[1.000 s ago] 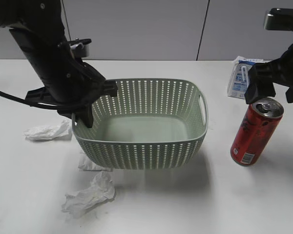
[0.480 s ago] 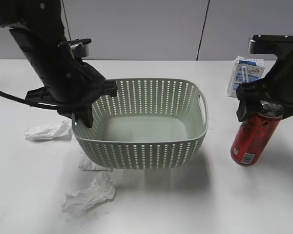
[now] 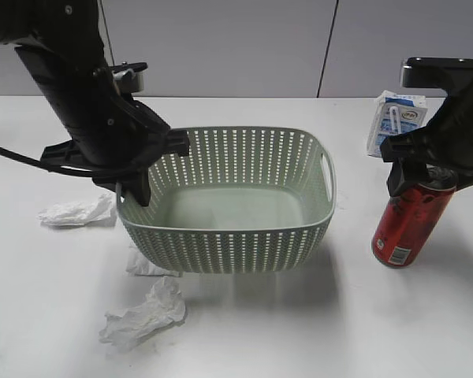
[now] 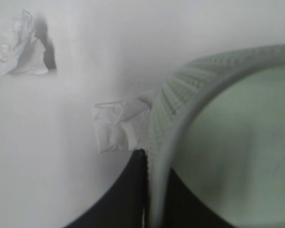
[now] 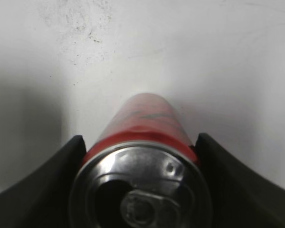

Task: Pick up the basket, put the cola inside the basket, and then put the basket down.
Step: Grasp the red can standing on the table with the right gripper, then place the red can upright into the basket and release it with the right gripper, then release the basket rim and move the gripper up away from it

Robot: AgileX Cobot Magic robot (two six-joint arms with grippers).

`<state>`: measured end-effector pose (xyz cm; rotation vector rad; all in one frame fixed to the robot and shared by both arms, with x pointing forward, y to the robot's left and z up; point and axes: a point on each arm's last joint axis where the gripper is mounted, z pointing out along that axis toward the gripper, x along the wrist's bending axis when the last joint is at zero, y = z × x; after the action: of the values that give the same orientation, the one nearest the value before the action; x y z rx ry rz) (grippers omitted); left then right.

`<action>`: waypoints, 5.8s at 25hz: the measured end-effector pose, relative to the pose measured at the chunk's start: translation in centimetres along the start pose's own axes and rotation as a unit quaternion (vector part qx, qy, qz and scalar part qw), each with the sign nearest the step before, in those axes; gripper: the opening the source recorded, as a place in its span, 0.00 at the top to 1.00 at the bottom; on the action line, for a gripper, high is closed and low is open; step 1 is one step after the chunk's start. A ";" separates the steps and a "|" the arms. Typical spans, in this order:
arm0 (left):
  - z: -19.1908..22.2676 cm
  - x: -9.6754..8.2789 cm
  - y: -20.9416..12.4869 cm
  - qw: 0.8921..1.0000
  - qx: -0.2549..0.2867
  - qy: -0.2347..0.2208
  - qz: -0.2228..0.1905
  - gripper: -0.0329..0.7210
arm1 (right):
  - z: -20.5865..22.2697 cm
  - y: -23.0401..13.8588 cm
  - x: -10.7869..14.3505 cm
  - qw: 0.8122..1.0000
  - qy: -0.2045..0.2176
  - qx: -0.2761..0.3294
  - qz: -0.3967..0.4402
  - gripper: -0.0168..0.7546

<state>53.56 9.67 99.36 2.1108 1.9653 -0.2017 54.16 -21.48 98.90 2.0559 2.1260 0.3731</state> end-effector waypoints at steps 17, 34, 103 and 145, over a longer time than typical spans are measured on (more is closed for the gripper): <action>0.0 0.0 0.0 1.000 0.002 0.001 0.001 0.96 | -10.3 1.8 0.3 0.997 0.007 -0.049 -0.064 0.33; 0.0 0.3 -0.1 1.000 0.004 0.016 0.010 0.96 | -18.8 2.3 7.0 0.975 0.081 -0.128 -0.162 0.33; 0.0 0.3 0.2 0.999 -0.009 0.011 0.034 0.96 | -11.2 10.3 -4.0 0.997 0.009 -0.071 -0.008 0.21; 6.2 2.5 8.9 0.999 0.049 0.015 0.006 0.16 | -13.8 -27.0 -6.3 0.911 0.018 -0.410 -0.048 0.21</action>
<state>63.06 9.86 93.46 2.1987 1.9971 -0.2704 24.64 -29.29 103.95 1.4435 1.6348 1.0737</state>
